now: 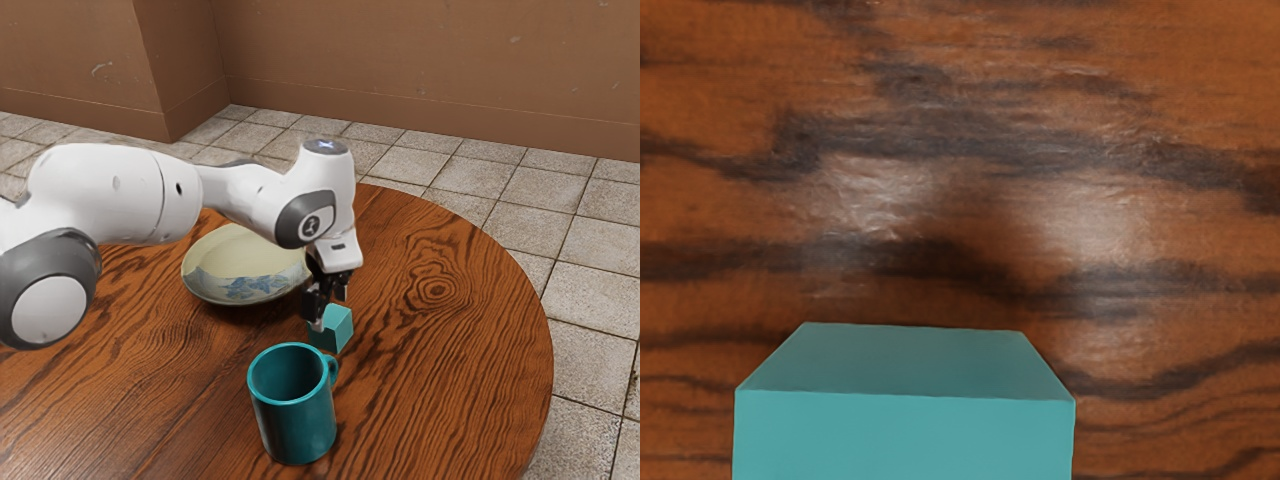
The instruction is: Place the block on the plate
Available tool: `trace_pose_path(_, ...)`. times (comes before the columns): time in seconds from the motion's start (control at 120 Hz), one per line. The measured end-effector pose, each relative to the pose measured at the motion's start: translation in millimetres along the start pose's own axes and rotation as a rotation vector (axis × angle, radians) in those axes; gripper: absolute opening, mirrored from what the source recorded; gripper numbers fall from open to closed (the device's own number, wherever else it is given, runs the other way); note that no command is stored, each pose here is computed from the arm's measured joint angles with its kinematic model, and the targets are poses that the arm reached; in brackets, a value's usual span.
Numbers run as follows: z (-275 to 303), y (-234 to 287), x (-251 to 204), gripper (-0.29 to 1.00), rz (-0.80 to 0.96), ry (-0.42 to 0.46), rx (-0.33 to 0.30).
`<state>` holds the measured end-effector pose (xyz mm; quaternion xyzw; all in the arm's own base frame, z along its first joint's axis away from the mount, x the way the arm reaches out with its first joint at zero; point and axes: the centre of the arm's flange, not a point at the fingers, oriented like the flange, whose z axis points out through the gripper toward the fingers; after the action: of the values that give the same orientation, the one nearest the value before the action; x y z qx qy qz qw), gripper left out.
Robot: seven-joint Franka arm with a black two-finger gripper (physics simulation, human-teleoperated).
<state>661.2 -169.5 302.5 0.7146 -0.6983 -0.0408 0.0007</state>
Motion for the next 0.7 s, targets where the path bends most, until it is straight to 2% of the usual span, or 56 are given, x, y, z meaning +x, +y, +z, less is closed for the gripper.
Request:
trace_pose_path(0.233,19.1,-7.1,2.6,0.7,0.025,0.008,0.022)
trace_pose_path(0.567,51.5,-12.5,-0.3,0.7,0.041,0.005,0.02)
trace_pose_path(0.7,50.6,-13.6,-0.1,0.41,0.049,0.005,0.028)
